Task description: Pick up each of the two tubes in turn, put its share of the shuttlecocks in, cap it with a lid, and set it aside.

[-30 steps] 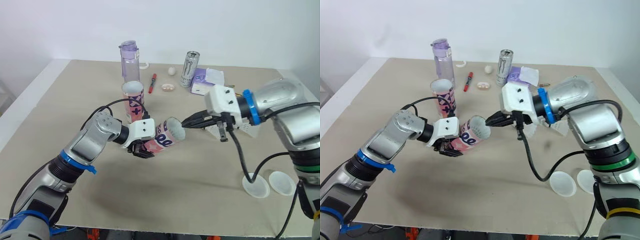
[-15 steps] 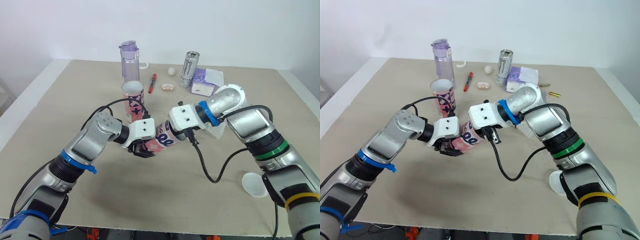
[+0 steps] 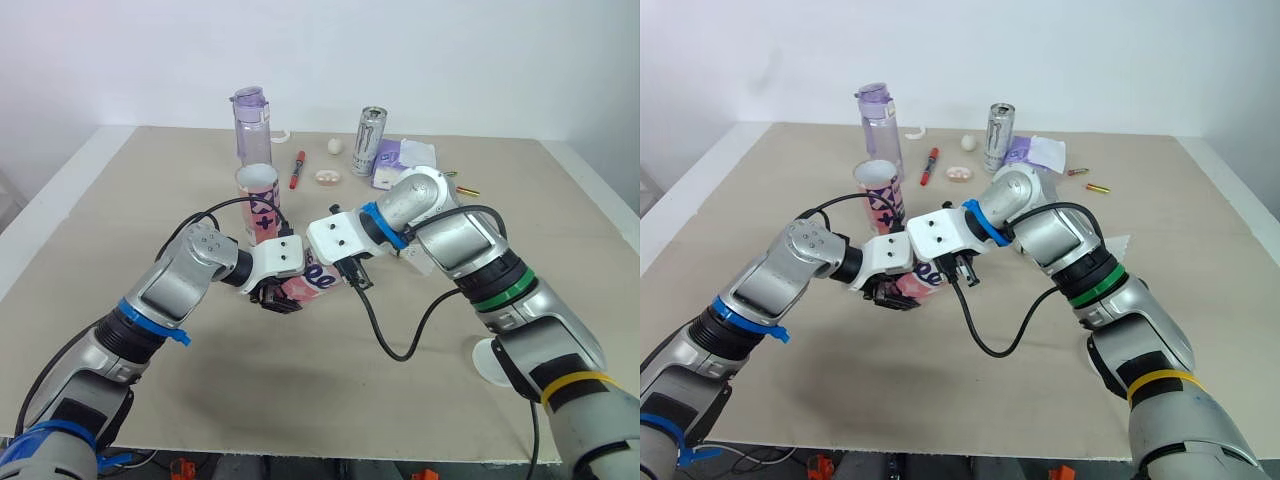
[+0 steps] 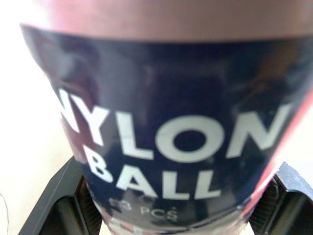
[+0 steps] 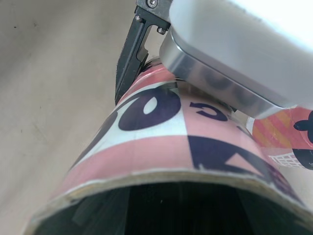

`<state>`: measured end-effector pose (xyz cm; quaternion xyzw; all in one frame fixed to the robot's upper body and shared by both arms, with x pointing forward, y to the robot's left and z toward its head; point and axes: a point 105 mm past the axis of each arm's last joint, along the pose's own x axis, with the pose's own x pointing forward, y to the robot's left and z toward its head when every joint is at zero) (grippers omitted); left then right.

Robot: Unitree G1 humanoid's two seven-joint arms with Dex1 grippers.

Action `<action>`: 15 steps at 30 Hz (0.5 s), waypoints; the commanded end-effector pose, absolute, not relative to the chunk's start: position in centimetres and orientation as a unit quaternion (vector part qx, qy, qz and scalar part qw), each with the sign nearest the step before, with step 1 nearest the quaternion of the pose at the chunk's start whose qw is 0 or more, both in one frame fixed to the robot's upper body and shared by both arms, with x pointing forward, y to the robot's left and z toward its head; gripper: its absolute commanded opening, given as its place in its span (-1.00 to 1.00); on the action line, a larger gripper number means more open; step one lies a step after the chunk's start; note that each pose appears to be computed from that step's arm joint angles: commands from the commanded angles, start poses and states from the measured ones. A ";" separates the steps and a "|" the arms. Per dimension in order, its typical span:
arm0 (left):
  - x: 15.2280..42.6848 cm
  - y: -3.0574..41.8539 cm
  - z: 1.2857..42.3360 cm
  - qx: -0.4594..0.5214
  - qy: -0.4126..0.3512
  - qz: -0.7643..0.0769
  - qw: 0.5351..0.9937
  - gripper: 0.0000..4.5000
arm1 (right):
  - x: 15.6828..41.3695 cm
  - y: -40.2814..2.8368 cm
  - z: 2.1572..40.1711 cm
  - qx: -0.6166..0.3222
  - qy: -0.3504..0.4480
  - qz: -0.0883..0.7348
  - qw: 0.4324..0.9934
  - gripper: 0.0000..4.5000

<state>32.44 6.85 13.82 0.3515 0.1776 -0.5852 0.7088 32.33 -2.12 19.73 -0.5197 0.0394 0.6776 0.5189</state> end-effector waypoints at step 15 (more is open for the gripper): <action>32.7 8.7 13.1 0.339 0.168 -0.576 0.724 0.50 | 30.6 -11.1 29.7 -0.332 -0.010 0.624 0.708 -0.92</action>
